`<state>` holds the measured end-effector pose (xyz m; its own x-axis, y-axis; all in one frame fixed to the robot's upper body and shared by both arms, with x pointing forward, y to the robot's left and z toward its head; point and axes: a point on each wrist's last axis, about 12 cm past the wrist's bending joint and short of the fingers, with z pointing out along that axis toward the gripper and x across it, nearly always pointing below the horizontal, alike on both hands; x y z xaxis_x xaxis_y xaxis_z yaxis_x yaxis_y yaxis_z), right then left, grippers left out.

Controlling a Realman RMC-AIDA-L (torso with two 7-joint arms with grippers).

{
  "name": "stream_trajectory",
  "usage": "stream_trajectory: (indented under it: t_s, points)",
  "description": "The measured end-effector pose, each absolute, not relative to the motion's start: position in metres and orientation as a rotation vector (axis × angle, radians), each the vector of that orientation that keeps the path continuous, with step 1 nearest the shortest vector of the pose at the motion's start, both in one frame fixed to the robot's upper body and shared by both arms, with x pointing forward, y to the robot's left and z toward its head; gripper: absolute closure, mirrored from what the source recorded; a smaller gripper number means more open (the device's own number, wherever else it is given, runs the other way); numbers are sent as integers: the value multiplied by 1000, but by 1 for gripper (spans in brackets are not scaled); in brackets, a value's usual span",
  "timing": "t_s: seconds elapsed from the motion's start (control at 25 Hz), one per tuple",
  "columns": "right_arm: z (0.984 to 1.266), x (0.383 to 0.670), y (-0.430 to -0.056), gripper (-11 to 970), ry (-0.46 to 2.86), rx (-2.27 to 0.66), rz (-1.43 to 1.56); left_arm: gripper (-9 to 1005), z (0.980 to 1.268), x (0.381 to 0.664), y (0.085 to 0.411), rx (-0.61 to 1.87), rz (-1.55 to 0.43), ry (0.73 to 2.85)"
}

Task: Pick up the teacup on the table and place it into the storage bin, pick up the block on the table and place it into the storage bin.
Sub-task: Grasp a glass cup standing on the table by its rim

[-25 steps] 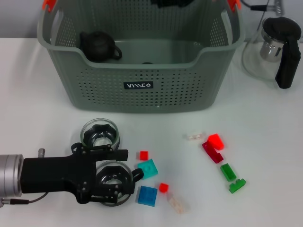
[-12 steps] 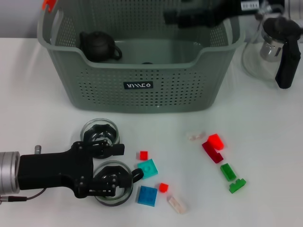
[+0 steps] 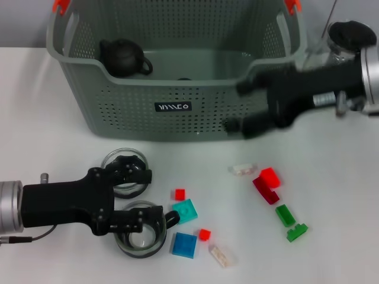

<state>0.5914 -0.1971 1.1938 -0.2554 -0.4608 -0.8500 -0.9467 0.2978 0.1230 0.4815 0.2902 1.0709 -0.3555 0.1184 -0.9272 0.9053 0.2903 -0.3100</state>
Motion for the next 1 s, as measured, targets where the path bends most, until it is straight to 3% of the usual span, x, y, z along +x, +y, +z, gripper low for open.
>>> stream_trajectory:
  t_s: [0.24, 1.0]
  points:
    - [1183, 576, -194, 13, 1930, -1393, 959, 169, 1071, 490, 297, 908, -1090, 1774]
    - [1176, 582, -197, 9, 1920, -1347, 993, 169, 1113, 518, 337, 904, -785, 2048]
